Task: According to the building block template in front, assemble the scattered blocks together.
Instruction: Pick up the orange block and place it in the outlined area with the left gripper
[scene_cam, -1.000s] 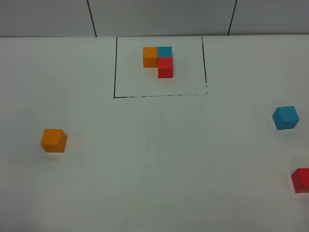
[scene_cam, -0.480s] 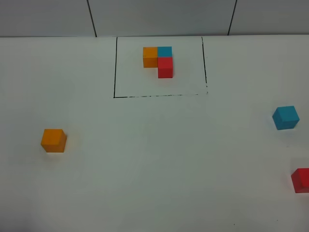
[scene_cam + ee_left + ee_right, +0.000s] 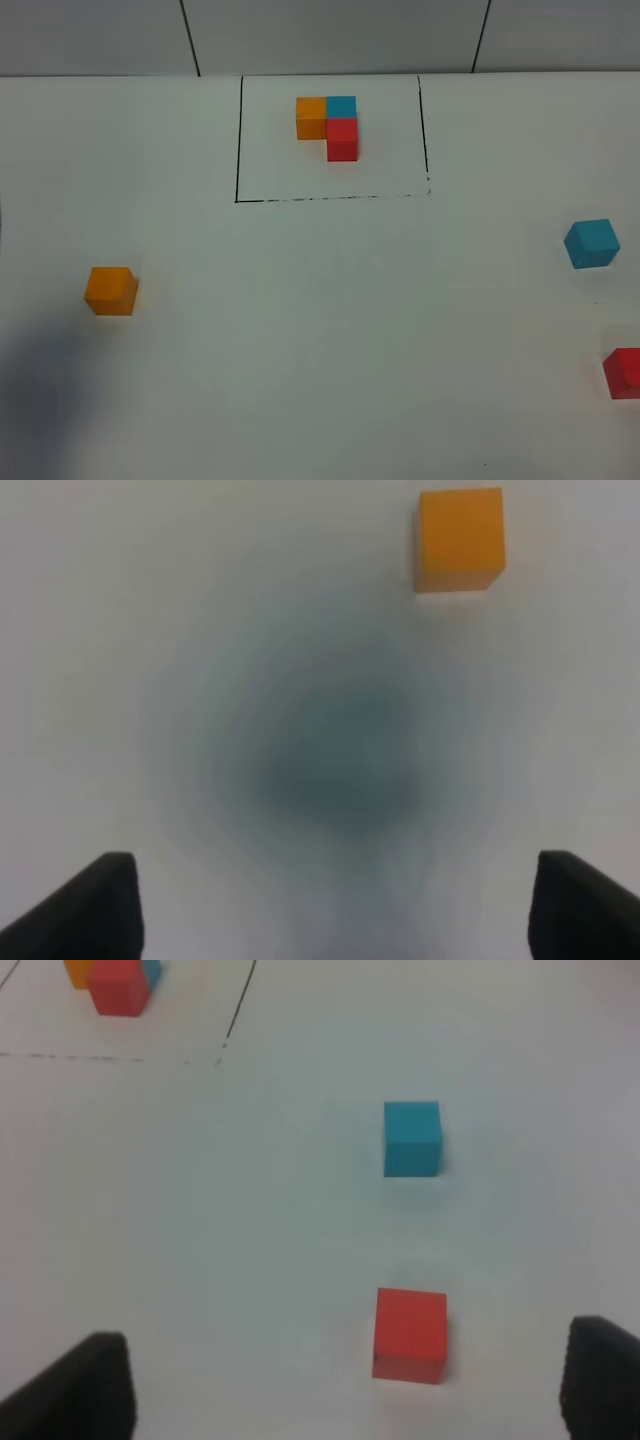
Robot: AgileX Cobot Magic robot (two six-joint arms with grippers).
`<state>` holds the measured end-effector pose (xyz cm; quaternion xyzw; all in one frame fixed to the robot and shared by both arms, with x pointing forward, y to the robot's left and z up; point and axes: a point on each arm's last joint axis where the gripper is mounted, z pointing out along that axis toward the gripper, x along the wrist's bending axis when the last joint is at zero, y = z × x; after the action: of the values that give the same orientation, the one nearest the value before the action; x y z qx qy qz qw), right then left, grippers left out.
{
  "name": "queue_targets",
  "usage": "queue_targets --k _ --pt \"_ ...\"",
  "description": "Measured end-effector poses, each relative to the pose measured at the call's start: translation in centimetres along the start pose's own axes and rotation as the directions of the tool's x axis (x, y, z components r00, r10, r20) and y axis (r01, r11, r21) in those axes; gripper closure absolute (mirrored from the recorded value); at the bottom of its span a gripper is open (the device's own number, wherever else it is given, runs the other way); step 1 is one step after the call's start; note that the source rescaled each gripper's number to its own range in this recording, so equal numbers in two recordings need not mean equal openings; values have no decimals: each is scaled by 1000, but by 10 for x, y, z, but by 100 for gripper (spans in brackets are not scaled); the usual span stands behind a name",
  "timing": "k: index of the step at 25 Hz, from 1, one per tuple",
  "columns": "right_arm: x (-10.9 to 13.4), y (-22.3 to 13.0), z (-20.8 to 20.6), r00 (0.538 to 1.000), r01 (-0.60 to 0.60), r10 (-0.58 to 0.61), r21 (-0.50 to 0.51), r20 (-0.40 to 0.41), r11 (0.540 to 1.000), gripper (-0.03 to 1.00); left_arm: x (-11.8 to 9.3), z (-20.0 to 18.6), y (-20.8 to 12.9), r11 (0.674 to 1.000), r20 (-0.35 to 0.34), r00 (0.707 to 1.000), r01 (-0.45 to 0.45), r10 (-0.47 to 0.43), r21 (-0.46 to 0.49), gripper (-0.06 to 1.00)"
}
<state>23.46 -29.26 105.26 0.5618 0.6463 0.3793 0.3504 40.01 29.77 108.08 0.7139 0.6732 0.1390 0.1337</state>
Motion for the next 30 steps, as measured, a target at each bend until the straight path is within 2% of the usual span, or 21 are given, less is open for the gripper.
queue_targets --k 2,5,9,12,15,21,25,30 --pt "0 0 0 1000 0 0 0 0 1000 24 -1 18 27 997 16 1000 7 -8 73 10" --pt "0 0 0 1000 0 0 0 0 1000 24 -1 41 58 991 35 999 18 -23 133 10" --pt "0 0 0 1000 0 0 0 0 1000 24 -9 70 77 985 73 997 24 -37 171 10" --pt "0 0 0 1000 0 0 0 0 1000 24 -24 87 83 984 94 996 -19 2 176 10" --pt "0 0 0 1000 0 0 0 0 1000 24 -35 100 87 985 99 995 -19 2 172 10" --pt "0 0 0 1000 0 0 0 0 1000 24 -32 121 88 976 23 1000 3 -8 219 10" --pt "0 0 0 1000 0 0 0 0 1000 24 -34 131 88 970 34 999 17 -26 241 9" --pt "0 0 0 1000 0 0 0 0 1000 24 -36 148 87 956 47 999 12 -27 292 -3"
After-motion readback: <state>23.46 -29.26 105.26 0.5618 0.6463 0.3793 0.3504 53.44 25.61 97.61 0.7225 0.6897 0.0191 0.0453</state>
